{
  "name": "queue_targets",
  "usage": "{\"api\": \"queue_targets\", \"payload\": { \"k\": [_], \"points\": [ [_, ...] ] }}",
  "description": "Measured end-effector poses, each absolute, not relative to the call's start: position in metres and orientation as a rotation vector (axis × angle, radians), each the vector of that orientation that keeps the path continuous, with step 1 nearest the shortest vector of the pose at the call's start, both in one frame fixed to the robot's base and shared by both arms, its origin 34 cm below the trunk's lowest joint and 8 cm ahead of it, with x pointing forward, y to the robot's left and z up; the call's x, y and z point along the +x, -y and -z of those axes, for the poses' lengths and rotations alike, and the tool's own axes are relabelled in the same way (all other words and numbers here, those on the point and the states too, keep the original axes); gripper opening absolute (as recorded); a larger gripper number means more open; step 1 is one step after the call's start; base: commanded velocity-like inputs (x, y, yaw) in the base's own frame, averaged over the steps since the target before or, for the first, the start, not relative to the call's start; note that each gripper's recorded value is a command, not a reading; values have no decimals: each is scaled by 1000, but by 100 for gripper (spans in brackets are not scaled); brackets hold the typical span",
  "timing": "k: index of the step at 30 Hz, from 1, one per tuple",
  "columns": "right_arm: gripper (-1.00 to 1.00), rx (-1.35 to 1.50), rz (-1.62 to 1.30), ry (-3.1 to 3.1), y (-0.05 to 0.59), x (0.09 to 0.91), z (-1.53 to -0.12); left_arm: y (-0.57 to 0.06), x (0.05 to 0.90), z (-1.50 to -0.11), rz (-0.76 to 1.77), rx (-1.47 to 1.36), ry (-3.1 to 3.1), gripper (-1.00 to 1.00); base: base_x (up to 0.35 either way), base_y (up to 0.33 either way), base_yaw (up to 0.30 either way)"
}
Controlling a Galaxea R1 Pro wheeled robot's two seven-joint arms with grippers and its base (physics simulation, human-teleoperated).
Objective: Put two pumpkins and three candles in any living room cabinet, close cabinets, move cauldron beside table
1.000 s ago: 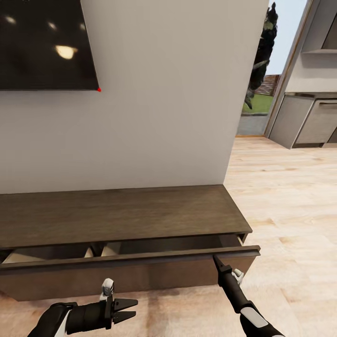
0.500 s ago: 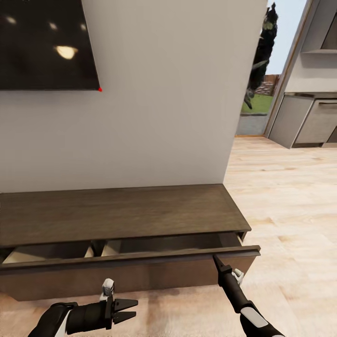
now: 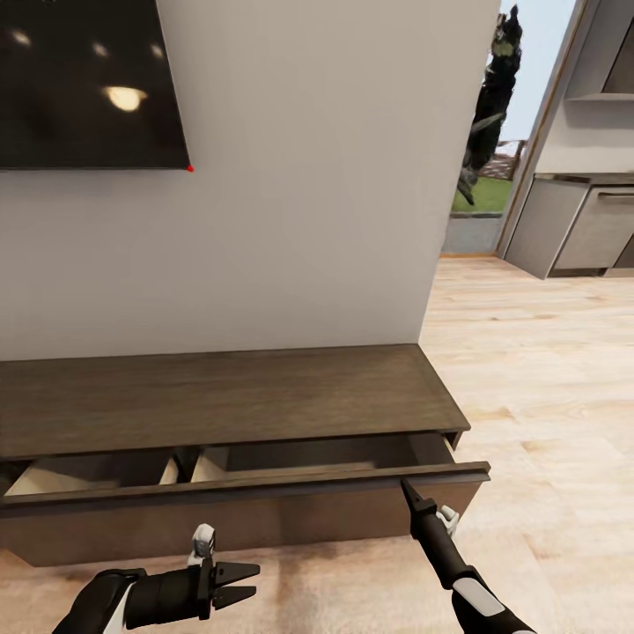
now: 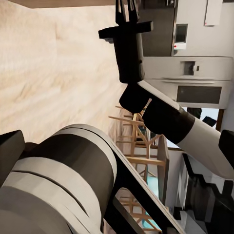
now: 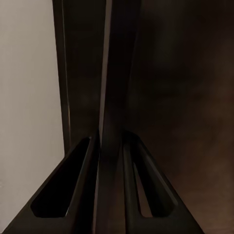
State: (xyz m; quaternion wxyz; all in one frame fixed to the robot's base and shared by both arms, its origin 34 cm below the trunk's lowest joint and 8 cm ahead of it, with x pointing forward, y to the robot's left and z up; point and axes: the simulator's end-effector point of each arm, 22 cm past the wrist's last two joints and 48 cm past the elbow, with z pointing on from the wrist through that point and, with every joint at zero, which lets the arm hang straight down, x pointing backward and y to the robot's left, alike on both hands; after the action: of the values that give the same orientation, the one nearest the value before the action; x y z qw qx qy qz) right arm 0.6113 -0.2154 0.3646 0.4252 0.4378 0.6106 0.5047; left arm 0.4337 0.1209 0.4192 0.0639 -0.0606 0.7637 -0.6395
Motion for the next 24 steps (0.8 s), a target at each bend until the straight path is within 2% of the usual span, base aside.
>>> {"api": "queue_targets", "payload": {
  "k": [24],
  "points": [
    [-100,1102,-1257,-1520,217,612,-365,-121,434,-419,1931,-182,-2306,100,-69,0,0]
  ]
}}
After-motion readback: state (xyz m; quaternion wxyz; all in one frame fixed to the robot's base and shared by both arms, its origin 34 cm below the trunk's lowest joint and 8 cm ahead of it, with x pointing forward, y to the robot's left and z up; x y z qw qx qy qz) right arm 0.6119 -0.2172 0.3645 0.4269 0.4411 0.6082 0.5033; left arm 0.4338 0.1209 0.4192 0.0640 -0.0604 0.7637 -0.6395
